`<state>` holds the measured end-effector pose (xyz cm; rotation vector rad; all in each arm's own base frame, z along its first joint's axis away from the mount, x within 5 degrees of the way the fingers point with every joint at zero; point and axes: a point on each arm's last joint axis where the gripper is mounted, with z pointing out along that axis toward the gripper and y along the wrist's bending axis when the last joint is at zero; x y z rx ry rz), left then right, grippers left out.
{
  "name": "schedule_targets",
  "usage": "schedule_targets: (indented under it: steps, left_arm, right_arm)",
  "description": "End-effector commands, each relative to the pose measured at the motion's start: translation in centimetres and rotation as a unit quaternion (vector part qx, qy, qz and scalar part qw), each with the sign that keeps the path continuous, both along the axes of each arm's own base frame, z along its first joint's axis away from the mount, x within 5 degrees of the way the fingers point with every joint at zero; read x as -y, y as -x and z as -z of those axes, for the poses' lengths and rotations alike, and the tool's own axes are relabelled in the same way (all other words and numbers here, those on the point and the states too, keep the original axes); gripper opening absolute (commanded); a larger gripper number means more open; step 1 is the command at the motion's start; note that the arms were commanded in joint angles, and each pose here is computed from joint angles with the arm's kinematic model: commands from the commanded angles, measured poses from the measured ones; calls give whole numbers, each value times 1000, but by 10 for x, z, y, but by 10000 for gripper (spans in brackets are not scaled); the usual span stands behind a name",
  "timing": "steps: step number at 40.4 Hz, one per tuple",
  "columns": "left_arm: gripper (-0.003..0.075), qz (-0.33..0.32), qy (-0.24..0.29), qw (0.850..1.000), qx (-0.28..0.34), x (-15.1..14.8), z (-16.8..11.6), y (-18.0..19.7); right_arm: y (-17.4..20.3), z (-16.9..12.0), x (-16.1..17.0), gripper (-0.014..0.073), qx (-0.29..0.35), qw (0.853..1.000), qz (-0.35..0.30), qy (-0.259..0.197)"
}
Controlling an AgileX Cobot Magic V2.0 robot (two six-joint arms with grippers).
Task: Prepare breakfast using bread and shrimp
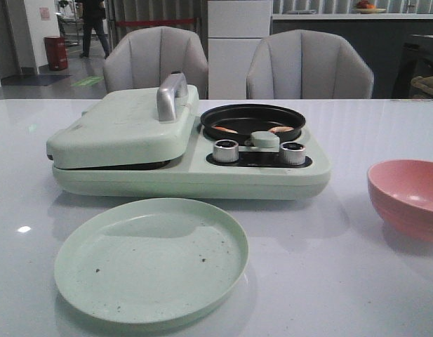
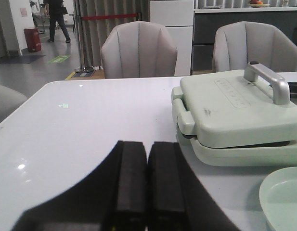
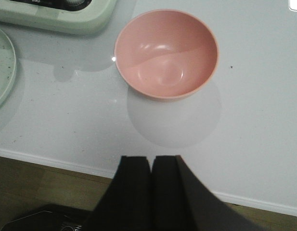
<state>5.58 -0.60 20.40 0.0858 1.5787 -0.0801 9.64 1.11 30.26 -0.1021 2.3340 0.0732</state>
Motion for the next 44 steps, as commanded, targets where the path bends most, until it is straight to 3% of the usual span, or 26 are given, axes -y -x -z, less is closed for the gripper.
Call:
schedule_targets:
  steps: [1, 18, 24, 32, 39, 44]
  left_arm:
    - [101, -2, 11, 999, 50, 0, -6, 2]
    - [101, -2, 11, 999, 50, 0, -6, 2]
    - [101, -2, 11, 999, 50, 0, -6, 2]
    - [101, -2, 11, 999, 50, 0, -6, 2]
    - [101, -2, 11, 999, 50, 0, -6, 2]
    - [101, -2, 11, 999, 50, 0, -6, 2]
  right_arm:
    - [-4, -12, 0, 53, 45, 999, 0, -1]
    - [-2, -13, 0, 53, 48, 999, 0, -2]
    - [3, -12, 4, 53, 120, 993, 9, 9]
    - [18, 7, 11, 53, 300, 953, 45, 4]
    - [37, 43, 12, 53, 399, 916, 51, 1]
    - [42, 64, 12, 53, 432, 901, 50, -2]
